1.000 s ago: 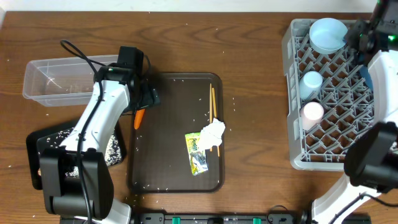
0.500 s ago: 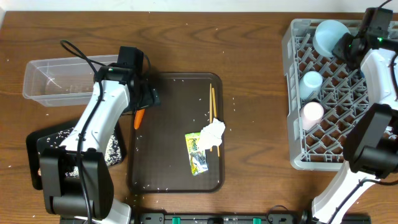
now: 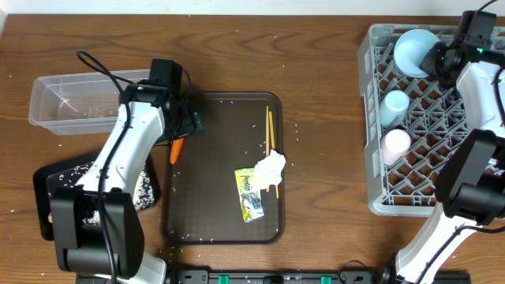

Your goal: Sort waste into correct bins and load items into the dishwasher rack

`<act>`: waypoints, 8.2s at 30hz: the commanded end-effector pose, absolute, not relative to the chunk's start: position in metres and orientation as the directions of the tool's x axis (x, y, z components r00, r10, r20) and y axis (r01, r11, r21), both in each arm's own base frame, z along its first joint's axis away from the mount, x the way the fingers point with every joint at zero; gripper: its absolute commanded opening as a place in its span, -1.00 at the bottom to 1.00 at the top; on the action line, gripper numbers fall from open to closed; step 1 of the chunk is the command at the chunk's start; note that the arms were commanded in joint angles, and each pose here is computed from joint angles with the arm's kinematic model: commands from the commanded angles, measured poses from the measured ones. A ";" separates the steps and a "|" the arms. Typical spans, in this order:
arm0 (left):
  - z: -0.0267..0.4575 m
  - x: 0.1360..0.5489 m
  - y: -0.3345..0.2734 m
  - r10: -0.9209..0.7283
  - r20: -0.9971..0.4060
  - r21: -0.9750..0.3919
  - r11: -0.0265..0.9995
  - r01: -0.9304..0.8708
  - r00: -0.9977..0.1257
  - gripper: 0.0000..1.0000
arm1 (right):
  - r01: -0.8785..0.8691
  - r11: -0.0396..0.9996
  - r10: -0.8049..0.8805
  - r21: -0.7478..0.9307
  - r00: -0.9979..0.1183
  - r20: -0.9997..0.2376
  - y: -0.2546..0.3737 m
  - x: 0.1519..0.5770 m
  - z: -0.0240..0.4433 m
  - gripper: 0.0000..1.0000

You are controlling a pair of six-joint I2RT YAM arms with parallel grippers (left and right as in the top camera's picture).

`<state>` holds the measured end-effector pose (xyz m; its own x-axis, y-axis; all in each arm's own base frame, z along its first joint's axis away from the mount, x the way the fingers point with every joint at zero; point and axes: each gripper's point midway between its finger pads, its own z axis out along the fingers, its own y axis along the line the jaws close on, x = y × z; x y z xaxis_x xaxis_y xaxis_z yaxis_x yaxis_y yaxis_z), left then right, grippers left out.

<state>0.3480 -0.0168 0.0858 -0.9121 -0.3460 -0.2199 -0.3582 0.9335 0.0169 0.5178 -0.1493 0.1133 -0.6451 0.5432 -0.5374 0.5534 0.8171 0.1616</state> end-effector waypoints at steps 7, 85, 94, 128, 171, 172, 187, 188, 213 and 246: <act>0.088 0.347 -0.013 -0.336 -0.228 0.029 0.936 -0.352 -0.914 0.96 | 0.610 0.792 0.402 -0.007 -0.530 -0.746 -0.204 0.493 0.220 -0.98; 0.088 0.347 -0.013 -0.337 -0.228 0.029 0.936 -0.352 -0.914 0.95 | 0.429 0.858 0.513 0.283 -0.747 -0.423 -0.117 0.520 0.083 -0.98; 0.088 0.347 -0.013 -0.336 -0.228 0.029 0.936 -0.352 -0.914 0.96 | 0.409 0.862 0.506 0.299 -0.729 -0.461 -0.124 0.523 0.099 -0.98; 0.088 0.347 -0.013 -0.337 -0.228 0.029 0.936 -0.352 -0.914 0.96 | 0.462 0.460 -0.292 -0.758 -0.728 -0.621 -0.227 0.504 0.334 -0.97; 0.088 0.347 -0.013 -0.336 -0.227 0.029 0.936 -0.351 -0.914 0.96 | 0.080 0.421 -0.394 -0.903 -0.881 -0.262 -0.200 0.564 0.170 -0.99; 0.088 0.347 -0.013 -0.336 -0.228 0.029 0.936 -0.351 -0.914 0.96 | 0.076 0.423 -0.401 -0.903 -0.878 -0.262 -0.196 0.566 0.170 -0.97; 0.088 0.347 -0.013 -0.337 -0.228 0.029 0.936 -0.352 -0.914 0.96 | -0.032 0.432 -0.483 -0.901 -0.852 -0.202 -0.141 0.576 0.150 -0.98; 0.088 0.347 -0.013 -0.336 -0.228 0.029 0.936 -0.352 -0.914 0.96 | -0.021 0.428 -0.479 -0.904 -0.853 -0.206 -0.137 0.576 0.152 -0.98; 0.088 0.347 -0.013 -0.337 -0.228 0.029 0.936 -0.352 -0.914 0.96 | 0.360 0.448 -0.488 -0.819 -0.669 -0.561 0.006 0.564 0.275 0.35; 0.089 0.355 -0.018 -0.361 -0.249 -0.009 0.929 -0.370 -0.899 0.96 | -0.407 0.848 -0.222 0.339 -0.854 -0.470 0.243 0.437 0.140 0.14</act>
<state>0.3505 -0.0173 0.0863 -0.9094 -0.3474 -0.2287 -0.3591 0.9332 0.0108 0.4409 0.2427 0.1436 -0.8333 -0.2427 -0.4966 -0.4308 0.8481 0.3085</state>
